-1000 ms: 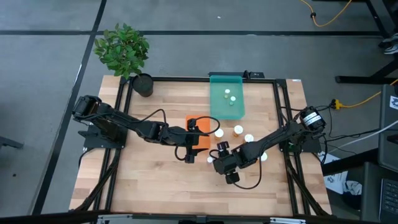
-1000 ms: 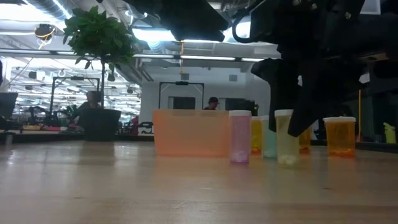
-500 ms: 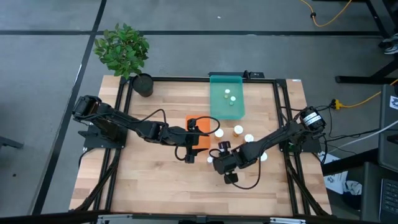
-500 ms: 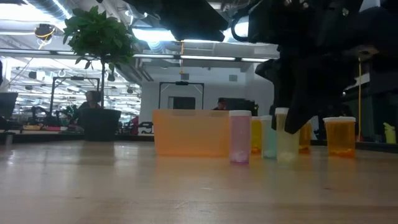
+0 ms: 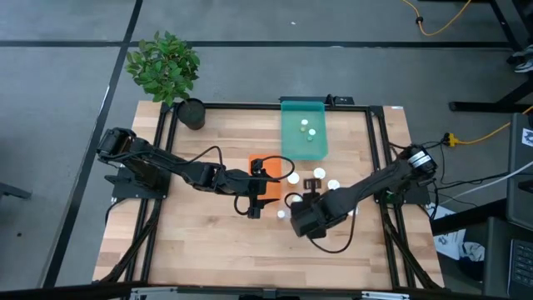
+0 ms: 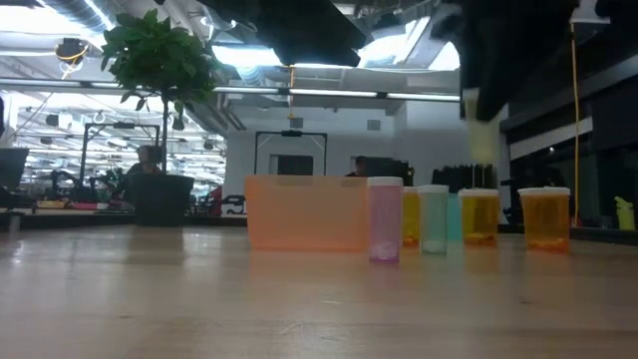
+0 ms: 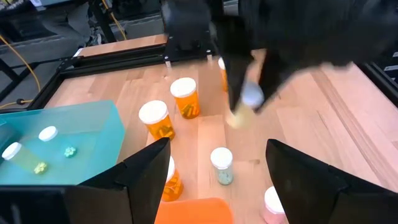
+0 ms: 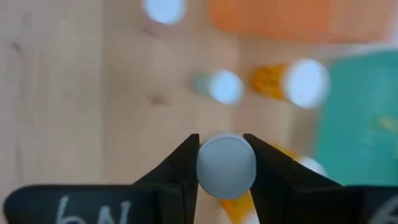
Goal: Pick and place medicine bottles into bin by pill shape (circle, oval)
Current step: Put the yellow tablet bottle into the green bin
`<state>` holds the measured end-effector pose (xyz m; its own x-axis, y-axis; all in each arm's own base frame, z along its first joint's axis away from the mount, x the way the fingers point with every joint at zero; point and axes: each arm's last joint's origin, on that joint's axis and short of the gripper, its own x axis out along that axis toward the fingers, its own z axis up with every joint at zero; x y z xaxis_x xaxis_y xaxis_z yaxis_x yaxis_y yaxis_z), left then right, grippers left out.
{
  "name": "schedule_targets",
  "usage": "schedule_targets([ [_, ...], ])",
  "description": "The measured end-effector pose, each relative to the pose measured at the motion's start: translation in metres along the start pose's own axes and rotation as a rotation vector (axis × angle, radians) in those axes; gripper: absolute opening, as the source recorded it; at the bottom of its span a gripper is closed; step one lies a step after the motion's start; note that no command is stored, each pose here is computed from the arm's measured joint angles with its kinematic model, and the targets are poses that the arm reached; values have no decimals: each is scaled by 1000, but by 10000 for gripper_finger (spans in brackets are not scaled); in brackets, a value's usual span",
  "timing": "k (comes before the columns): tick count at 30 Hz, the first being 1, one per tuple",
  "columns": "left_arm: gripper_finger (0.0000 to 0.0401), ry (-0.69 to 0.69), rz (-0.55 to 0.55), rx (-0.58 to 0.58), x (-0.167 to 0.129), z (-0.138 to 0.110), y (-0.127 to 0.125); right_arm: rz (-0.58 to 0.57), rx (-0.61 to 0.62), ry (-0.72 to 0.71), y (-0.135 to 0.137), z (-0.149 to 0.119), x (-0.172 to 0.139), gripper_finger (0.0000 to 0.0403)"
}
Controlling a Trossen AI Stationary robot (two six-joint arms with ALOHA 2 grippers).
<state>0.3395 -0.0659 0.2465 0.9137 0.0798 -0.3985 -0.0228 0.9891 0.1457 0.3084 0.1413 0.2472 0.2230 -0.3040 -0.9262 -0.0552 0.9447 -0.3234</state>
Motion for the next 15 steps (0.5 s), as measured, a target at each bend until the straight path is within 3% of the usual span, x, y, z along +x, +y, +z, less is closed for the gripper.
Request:
schedule_targets([
  [8, 257, 0, 0, 0, 0, 0, 0, -299, 16, 85, -34, -7, -40, 109],
  [15, 257, 4, 0, -1, 0, -1, 0, -372, 163, 0, -95, -31, -68, 111],
])
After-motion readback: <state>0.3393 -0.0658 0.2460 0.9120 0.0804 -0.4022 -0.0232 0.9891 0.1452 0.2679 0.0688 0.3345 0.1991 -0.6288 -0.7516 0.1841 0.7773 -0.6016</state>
